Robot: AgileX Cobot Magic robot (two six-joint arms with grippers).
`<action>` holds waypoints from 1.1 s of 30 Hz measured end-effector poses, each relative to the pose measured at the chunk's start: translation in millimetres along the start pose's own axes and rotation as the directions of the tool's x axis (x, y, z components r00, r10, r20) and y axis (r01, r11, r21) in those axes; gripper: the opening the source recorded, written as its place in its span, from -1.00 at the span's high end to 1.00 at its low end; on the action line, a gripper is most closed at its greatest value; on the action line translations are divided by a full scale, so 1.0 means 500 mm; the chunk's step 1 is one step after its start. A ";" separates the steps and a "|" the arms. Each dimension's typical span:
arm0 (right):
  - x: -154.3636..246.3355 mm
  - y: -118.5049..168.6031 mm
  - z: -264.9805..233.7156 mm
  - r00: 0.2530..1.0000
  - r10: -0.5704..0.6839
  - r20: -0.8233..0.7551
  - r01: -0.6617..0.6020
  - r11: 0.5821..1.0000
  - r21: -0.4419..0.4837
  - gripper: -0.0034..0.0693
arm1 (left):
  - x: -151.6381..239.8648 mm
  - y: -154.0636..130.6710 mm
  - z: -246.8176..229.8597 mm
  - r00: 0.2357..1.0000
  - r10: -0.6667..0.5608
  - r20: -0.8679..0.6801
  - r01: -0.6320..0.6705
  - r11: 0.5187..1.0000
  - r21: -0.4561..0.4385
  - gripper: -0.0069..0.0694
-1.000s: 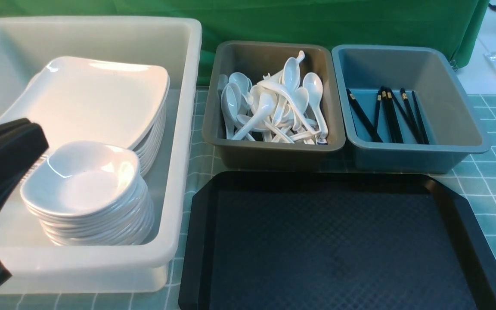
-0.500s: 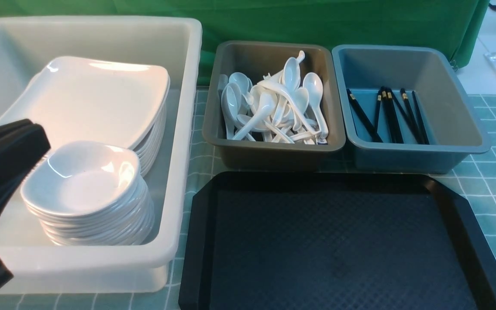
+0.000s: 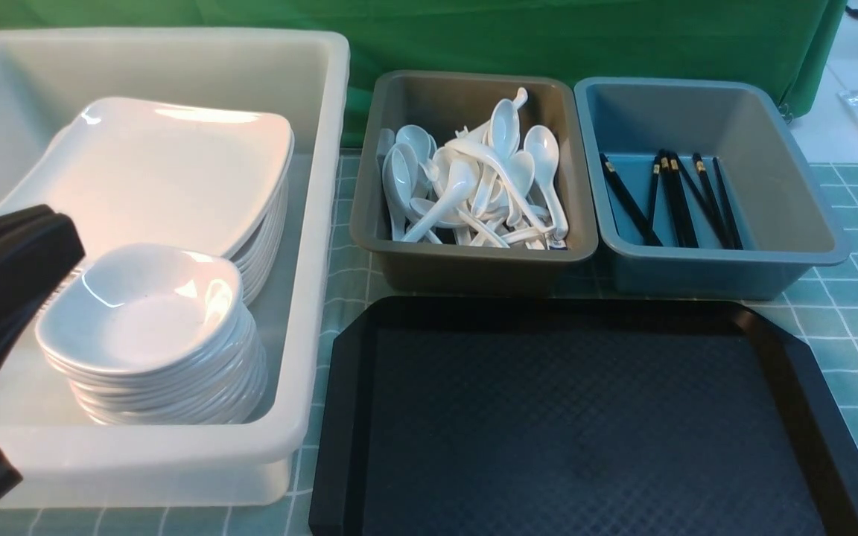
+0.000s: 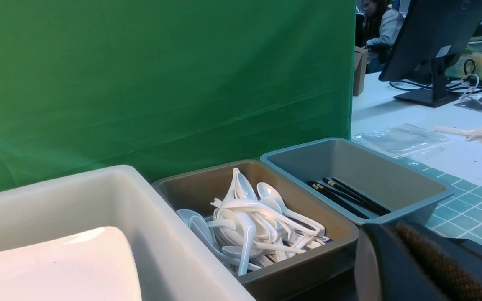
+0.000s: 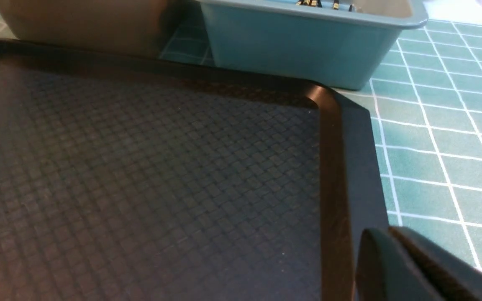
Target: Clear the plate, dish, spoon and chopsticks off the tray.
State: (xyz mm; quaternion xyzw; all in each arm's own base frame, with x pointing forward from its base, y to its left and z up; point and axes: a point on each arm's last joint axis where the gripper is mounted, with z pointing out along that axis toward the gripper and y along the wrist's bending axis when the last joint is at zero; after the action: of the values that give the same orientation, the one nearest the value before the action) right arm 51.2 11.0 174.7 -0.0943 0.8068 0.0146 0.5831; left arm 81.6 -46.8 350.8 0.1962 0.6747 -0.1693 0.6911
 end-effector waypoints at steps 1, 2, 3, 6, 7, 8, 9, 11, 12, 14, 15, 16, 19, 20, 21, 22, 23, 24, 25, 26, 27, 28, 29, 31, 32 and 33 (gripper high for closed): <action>0.000 0.000 0.000 1.000 0.000 0.000 0.000 1.000 0.000 0.78 | 0.000 0.000 0.000 1.000 0.000 0.000 0.000 1.000 0.000 0.78; 0.000 0.000 0.000 1.000 0.000 0.000 0.000 1.000 0.000 0.77 | 0.000 0.000 0.000 1.000 0.000 0.000 0.000 1.000 0.000 0.78; 0.000 0.000 0.000 1.000 0.000 -0.002 0.000 1.000 -0.001 0.76 | 0.000 0.000 0.000 1.000 0.000 0.000 0.000 1.000 0.000 0.78; 0.000 0.000 0.000 1.000 0.000 -0.002 0.000 1.000 -0.001 0.73 | -0.003 0.003 0.000 0.999 0.035 0.014 -0.035 0.999 -0.015 0.78; 0.000 0.000 0.000 1.000 0.000 -0.002 0.000 1.000 -0.001 0.73 | -0.005 0.005 0.000 0.998 0.050 0.029 -0.049 0.998 -0.026 0.78; 0.000 0.000 0.000 1.000 0.000 -0.002 0.000 1.000 -0.001 0.72 | -0.006 0.007 -0.001 0.997 0.057 0.052 -0.055 0.998 -0.041 0.78; 0.000 0.000 0.000 1.000 0.000 -0.002 0.000 1.000 -0.001 0.72 | -0.004 0.009 -0.003 0.995 0.064 0.075 -0.059 0.996 -0.060 0.78; 0.000 0.000 0.000 1.000 -0.001 -0.003 0.001 1.000 -0.001 0.69 | 0.008 0.019 -0.015 0.992 0.055 0.114 -0.041 0.992 -0.123 0.78; 0.000 0.000 0.000 1.000 -0.001 -0.003 0.001 1.000 -0.001 0.68 | 0.020 0.024 -0.029 0.991 0.025 0.131 -0.003 0.986 -0.165 0.78; 0.000 0.000 0.000 1.000 -0.001 -0.003 0.001 1.000 -0.001 0.67 | 0.049 0.032 -0.042 0.991 -0.036 0.127 0.065 0.972 -0.227 0.78; 0.000 0.000 0.000 1.000 -0.001 -0.003 0.001 1.000 -0.001 0.67 | 0.067 0.035 -0.053 0.989 -0.070 0.127 0.102 0.958 -0.269 0.78; 0.000 0.000 0.000 1.000 -0.001 -0.003 0.001 1.000 -0.001 0.66 | 0.106 0.038 -0.062 0.989 -0.113 0.096 0.139 0.936 -0.323 0.78; 0.001 0.000 0.000 1.000 -0.001 -0.003 0.001 1.000 -0.001 0.66 | 0.224 0.042 -0.085 0.974 -0.228 -0.020 0.191 0.858 -0.477 0.78; 0.001 0.000 0.000 1.000 -0.001 -0.003 0.001 1.000 -0.001 0.65 | 0.254 0.041 -0.092 0.964 -0.262 -0.049 0.201 0.834 -0.514 0.78; 0.001 0.000 0.000 1.000 -0.001 -0.004 0.001 1.000 0.000 0.64 | 0.281 0.040 -0.095 0.954 -0.291 -0.073 0.209 0.819 -0.535 0.78; 0.001 0.000 0.000 1.000 -0.001 -0.004 0.001 1.000 0.000 0.63 | 0.304 0.039 -0.098 0.947 -0.311 -0.086 0.214 0.805 -0.553 0.78; 0.001 0.000 0.000 1.000 -0.001 -0.005 0.001 1.000 -0.001 0.62 | 0.320 0.039 -0.098 0.940 -0.327 -0.099 0.218 0.797 -0.563 0.78; 0.001 0.000 0.000 1.000 -0.001 -0.005 0.001 1.000 -0.001 0.62 | 0.329 0.039 -0.099 0.936 -0.336 -0.106 0.221 0.793 -0.568 0.78; 0.001 0.000 0.000 1.000 -0.001 -0.003 0.001 1.000 0.000 0.61 | 0.336 0.039 -0.099 0.934 -0.341 -0.109 0.221 0.788 -0.574 0.78; 0.001 0.000 0.000 1.000 -0.001 -0.004 0.001 1.000 -0.001 0.60 | 0.339 0.039 -0.099 0.933 -0.345 -0.104 0.228 0.787 -0.573 0.78; 0.001 0.000 0.000 1.000 -0.001 -0.003 0.001 1.000 0.000 0.59 | 0.338 0.040 -0.098 0.936 -0.340 -0.095 0.228 0.787 -0.573 0.78; 0.001 0.000 0.000 1.000 -0.001 -0.004 0.001 1.000 0.000 0.59 | 0.336 0.041 -0.098 0.938 -0.336 -0.085 0.230 0.787 -0.572 0.78; 0.001 0.000 0.000 1.000 -0.001 -0.003 0.001 1.000 0.000 0.58 | 0.335 0.041 -0.098 0.940 -0.332 -0.079 0.230 0.787 -0.572 0.78; 0.001 0.000 0.000 1.000 -0.001 -0.003 0.001 1.000 0.000 0.57 | 0.332 0.042 -0.098 0.944 -0.323 -0.070 0.227 0.787 -0.573 0.78; 0.001 0.000 0.000 1.000 -0.001 -0.003 0.001 1.000 0.000 0.57 | 0.332 0.042 -0.098 0.946 -0.317 -0.070 0.221 0.788 -0.574 0.78; 0.001 0.000 0.000 1.000 -0.001 -0.002 0.001 1.000 0.000 0.56 | 0.332 0.043 -0.098 0.947 -0.312 -0.073 0.215 0.789 -0.575 0.78</action>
State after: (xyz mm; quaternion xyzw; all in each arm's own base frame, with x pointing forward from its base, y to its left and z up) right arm 51.1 11.0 174.5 -0.0946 0.8073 0.0143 0.5823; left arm 55.0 1.4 185.3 -0.0980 0.7695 -0.0424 0.6297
